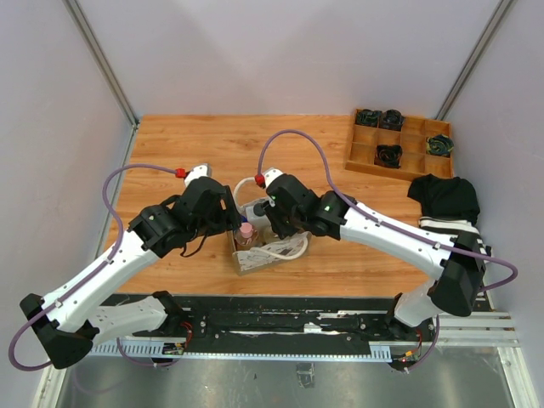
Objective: Take the personal care products out of the canvas bag
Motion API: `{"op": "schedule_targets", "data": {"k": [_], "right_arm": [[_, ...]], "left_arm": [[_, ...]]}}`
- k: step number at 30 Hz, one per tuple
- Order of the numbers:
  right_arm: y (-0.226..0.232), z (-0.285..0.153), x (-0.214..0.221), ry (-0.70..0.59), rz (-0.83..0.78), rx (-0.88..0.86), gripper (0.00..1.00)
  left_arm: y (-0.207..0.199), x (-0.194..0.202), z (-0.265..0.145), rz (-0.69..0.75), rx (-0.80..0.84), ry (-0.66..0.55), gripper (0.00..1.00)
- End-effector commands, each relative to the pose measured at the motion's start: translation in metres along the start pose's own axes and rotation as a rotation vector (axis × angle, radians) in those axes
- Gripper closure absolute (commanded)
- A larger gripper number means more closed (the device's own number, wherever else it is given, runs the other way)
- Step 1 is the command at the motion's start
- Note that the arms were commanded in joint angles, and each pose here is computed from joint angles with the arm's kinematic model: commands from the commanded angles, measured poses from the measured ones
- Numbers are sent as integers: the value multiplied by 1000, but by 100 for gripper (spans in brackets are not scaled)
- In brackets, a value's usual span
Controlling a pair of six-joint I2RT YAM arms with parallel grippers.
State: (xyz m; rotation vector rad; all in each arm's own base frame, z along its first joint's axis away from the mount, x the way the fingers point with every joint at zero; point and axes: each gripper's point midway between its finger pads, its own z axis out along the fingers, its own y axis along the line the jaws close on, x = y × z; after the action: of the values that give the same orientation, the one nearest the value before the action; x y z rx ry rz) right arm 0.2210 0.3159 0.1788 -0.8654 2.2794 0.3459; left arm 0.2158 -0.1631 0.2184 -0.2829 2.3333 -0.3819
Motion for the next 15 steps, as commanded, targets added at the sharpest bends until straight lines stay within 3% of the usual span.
{"op": "schedule_targets", "data": {"k": [1, 3, 6, 15], "right_arm": [[-1, -7, -2, 5, -17, 15, 94], [-3, -13, -8, -5, -26, 22, 99], [-8, -33, -27, -57, -35, 42, 99], [-33, -103, -84, -257, -49, 126, 98]], "left_arm": [[-10, 3, 2, 7, 43, 11, 28], [-16, 4, 1, 15, 72, 24, 29], [-27, 7, -4, 68, 104, 42, 31], [-38, 34, 6, 257, -41, 95, 34]]}}
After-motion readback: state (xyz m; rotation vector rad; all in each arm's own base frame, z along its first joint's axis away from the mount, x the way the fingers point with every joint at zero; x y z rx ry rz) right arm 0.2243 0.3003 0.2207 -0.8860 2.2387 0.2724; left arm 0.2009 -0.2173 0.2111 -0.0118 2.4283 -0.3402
